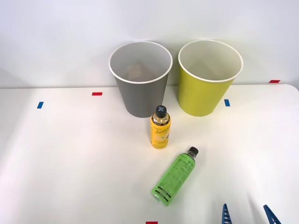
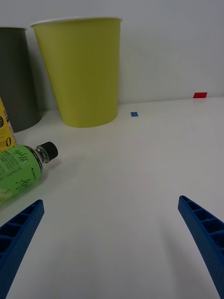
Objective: Put cans in the gray bin, plastic bottles in the light green bin
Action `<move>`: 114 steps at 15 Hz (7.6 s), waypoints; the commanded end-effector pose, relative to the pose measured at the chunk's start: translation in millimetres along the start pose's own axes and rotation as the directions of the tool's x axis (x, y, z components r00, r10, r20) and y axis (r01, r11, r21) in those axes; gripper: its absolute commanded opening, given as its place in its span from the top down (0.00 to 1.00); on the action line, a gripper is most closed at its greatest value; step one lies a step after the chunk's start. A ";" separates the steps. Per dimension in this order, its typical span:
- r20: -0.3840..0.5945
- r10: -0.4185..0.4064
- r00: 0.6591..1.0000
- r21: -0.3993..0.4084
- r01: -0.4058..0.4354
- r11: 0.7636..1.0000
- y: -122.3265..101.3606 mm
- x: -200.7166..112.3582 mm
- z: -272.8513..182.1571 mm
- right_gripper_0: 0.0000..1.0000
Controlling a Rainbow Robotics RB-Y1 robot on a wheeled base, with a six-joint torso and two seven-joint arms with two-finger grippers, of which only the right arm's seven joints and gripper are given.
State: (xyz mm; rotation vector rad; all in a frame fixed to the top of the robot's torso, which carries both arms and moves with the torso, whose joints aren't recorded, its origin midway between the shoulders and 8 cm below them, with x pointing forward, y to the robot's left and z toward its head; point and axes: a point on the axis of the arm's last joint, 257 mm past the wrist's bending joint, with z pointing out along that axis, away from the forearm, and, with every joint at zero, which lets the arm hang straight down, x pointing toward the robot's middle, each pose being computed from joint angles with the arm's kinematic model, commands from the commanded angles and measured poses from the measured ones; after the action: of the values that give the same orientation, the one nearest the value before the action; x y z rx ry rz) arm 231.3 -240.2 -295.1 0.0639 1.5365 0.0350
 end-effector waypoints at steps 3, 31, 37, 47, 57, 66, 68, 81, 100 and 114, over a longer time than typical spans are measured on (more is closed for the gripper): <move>0.000 0.000 1.000 0.000 0.000 1.000 0.0 0.0 0.0 0.00; -0.182 0.056 0.982 0.008 -0.055 0.998 -1.8 -17.3 25.4 0.00; -0.345 0.159 0.925 -0.004 -0.171 0.985 6.9 -40.4 50.5 0.00; -0.649 0.400 0.647 0.146 -0.410 0.900 32.3 -47.5 64.8 0.00; -0.687 0.640 0.344 0.390 -0.568 0.725 76.5 -51.1 78.6 0.00; -0.719 0.681 0.137 0.558 -0.471 0.683 108.2 -37.6 88.3 0.00; -0.735 0.665 0.133 0.561 -0.432 0.706 111.6 -22.0 91.2 0.00; -0.738 0.664 0.121 0.563 -0.433 0.704 142.2 17.1 120.0 0.00; -0.828 0.437 0.351 0.292 -0.395 0.871 137.9 5.4 131.6 1.00; -0.634 -0.039 0.772 -0.199 -0.114 0.973 82.9 -105.1 134.2 1.00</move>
State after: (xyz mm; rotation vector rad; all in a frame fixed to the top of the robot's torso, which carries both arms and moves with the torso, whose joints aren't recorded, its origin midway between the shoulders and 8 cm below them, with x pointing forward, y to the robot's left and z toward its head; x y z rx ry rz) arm 358.5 -159.8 -189.0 -0.0982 2.2548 0.3078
